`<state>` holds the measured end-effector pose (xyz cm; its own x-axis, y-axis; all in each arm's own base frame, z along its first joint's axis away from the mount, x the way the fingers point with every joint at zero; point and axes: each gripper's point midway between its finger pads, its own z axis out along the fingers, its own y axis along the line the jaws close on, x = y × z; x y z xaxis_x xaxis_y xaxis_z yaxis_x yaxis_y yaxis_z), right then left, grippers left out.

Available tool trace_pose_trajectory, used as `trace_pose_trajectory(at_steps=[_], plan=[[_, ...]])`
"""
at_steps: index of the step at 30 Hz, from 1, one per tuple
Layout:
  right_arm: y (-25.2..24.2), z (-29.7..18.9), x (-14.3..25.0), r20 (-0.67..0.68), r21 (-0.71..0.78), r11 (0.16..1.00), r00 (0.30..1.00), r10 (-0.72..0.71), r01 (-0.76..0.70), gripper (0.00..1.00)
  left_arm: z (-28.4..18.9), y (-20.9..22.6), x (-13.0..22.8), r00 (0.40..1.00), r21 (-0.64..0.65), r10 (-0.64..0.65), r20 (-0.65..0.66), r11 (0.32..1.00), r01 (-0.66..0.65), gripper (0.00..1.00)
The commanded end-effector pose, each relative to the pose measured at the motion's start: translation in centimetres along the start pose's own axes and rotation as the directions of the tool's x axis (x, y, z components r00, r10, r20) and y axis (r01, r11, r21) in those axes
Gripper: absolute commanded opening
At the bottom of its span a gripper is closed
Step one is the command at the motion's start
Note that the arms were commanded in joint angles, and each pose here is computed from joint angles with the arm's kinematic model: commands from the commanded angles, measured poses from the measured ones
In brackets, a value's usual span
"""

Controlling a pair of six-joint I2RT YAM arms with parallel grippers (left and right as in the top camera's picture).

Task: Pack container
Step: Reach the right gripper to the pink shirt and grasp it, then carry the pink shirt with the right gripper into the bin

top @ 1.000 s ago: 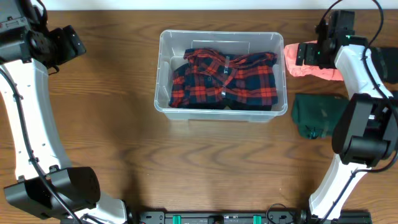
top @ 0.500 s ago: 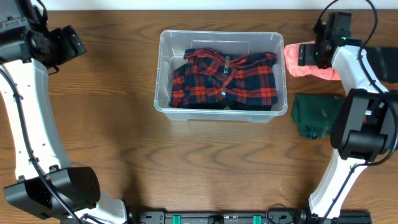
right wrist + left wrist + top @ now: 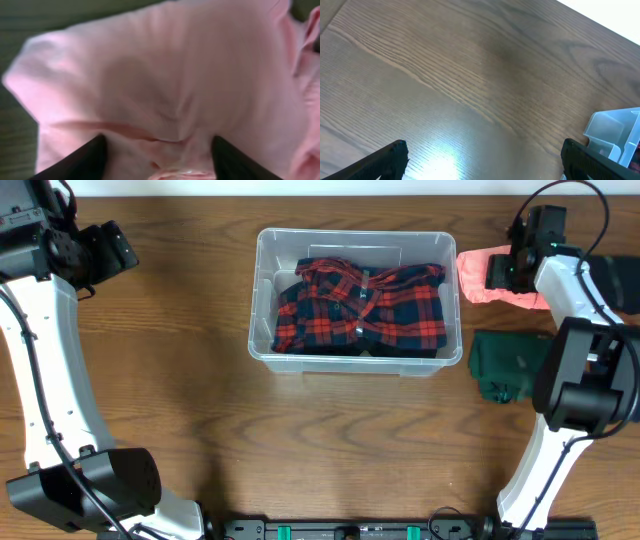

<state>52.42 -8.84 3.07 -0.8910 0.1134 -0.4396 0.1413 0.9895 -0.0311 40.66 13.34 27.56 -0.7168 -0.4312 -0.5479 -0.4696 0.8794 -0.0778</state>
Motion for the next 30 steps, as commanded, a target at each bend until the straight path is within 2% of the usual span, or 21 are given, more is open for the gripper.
trace_pose_trajectory(at_steps=[1,7,10,14,20,22,25,30], plan=[[-0.3,2.4,1.8,-0.058,0.010,1.000,0.998,0.021,-0.020,0.59,0.0,0.3,0.0,1.000,-0.011,-0.002,-0.001,1.000,0.002,0.98],[-0.4,4.6,3.6,-0.113,0.013,0.999,0.993,0.043,-0.042,0.56,0.0,0.3,0.0,1.000,-0.011,-0.002,-0.001,1.000,0.002,0.98],[-0.6,4.8,3.9,-0.121,0.015,0.999,0.992,0.046,-0.044,0.46,0.0,0.3,0.0,1.000,-0.011,-0.002,-0.001,1.000,0.002,0.98],[-0.5,4.8,3.8,-0.117,0.012,0.999,0.992,0.046,-0.045,0.25,0.0,0.3,0.0,1.000,-0.011,-0.002,-0.001,1.000,0.002,0.98],[-0.5,4.7,3.8,-0.120,0.012,0.999,0.992,0.046,-0.045,0.04,0.0,0.3,0.0,1.000,-0.011,-0.002,-0.001,1.000,0.002,0.98],[-0.5,4.5,3.6,-0.115,0.013,0.999,0.992,0.046,-0.045,0.01,0.0,0.3,0.0,1.000,-0.011,-0.002,-0.001,1.000,0.002,0.98],[-0.6,3.4,2.6,-0.087,0.013,0.999,0.995,0.047,-0.046,0.01,0.0,0.3,0.0,1.000,-0.011,-0.002,-0.001,1.000,0.002,0.98],[-0.9,-0.5,-0.5,0.012,0.020,0.999,0.999,0.048,-0.048,0.01,0.0,0.3,0.0,1.000,-0.011,-0.002,-0.001,1.000,0.002,0.98]])
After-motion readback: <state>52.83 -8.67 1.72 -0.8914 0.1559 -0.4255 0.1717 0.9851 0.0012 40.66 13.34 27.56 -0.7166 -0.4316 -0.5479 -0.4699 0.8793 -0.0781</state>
